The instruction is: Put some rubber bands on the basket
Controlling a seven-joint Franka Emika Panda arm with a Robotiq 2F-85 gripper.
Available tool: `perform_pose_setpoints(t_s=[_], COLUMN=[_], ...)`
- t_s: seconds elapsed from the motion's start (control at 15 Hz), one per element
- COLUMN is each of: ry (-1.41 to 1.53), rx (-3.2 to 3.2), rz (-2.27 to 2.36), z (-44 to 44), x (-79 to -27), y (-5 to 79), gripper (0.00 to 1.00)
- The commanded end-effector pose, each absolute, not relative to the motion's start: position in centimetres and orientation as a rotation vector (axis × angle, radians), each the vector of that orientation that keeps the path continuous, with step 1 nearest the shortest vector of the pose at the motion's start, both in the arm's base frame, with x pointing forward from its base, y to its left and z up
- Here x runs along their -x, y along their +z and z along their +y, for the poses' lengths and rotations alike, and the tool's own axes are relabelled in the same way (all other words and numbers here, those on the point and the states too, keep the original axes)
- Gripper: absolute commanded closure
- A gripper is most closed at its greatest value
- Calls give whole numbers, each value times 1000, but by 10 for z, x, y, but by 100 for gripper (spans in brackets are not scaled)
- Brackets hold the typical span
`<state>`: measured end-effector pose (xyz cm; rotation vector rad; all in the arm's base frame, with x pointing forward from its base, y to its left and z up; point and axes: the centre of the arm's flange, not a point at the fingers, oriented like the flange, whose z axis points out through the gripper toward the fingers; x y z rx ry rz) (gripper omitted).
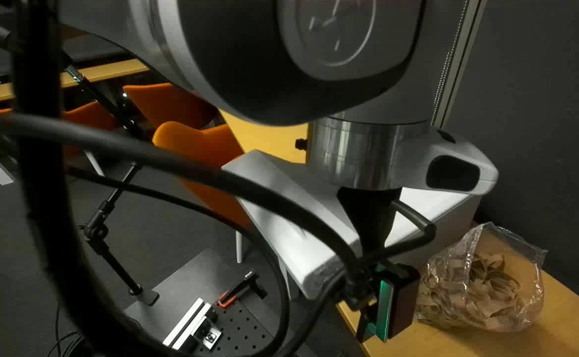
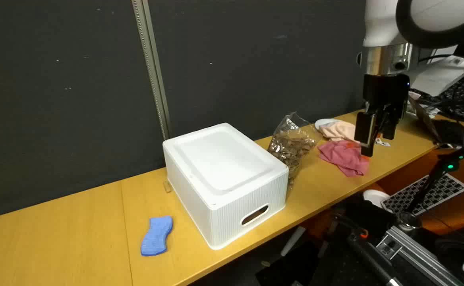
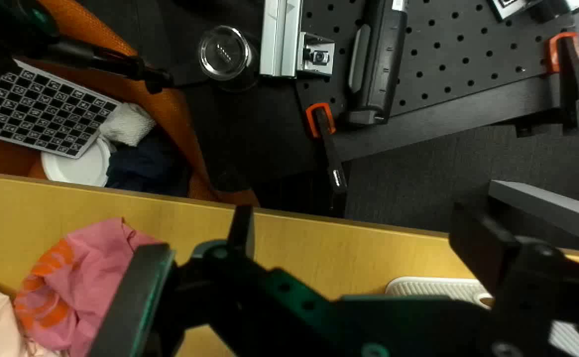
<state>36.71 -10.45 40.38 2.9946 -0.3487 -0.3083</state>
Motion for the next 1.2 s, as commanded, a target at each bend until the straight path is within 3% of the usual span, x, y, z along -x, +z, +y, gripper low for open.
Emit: perform_pose_setpoints(t_s=[0.0, 0.4, 0.87, 1.13], ry=[-308, -308, 26, 93], rx=[-2995, -2995, -3040, -2963], rz=[-349, -349, -164, -182], z=[-105, -105, -124, -143], x=[-367, -367, -460, -488], y=[404, 404, 415, 405], gripper=[0, 0, 0, 0])
